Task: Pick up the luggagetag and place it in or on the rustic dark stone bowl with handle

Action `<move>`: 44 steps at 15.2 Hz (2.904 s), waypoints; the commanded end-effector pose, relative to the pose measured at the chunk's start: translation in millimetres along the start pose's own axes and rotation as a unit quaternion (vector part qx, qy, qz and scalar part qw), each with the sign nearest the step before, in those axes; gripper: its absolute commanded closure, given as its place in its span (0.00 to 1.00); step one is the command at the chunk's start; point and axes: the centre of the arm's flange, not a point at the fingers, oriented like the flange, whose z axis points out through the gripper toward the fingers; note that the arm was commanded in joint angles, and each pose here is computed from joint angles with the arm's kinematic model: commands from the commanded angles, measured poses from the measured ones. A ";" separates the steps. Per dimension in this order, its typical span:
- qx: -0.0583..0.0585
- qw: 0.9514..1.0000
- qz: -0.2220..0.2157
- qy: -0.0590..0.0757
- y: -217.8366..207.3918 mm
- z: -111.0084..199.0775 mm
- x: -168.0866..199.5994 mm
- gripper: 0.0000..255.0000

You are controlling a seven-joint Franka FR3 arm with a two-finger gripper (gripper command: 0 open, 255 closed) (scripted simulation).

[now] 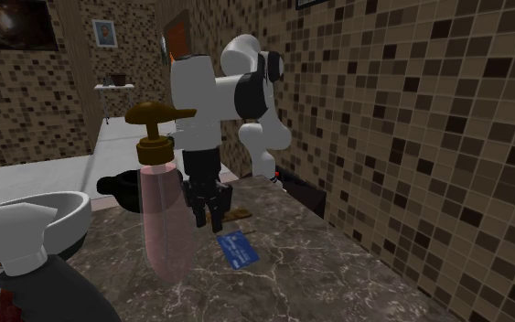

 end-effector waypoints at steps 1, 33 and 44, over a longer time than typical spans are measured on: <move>0.000 1.000 0.000 0.000 -1.3 -7.4 0.7 1.00; 0.000 1.000 0.000 0.000 -19.0 -168.9 24.4 1.00; 0.000 1.000 0.000 0.000 114.3 -198.2 73.9 1.00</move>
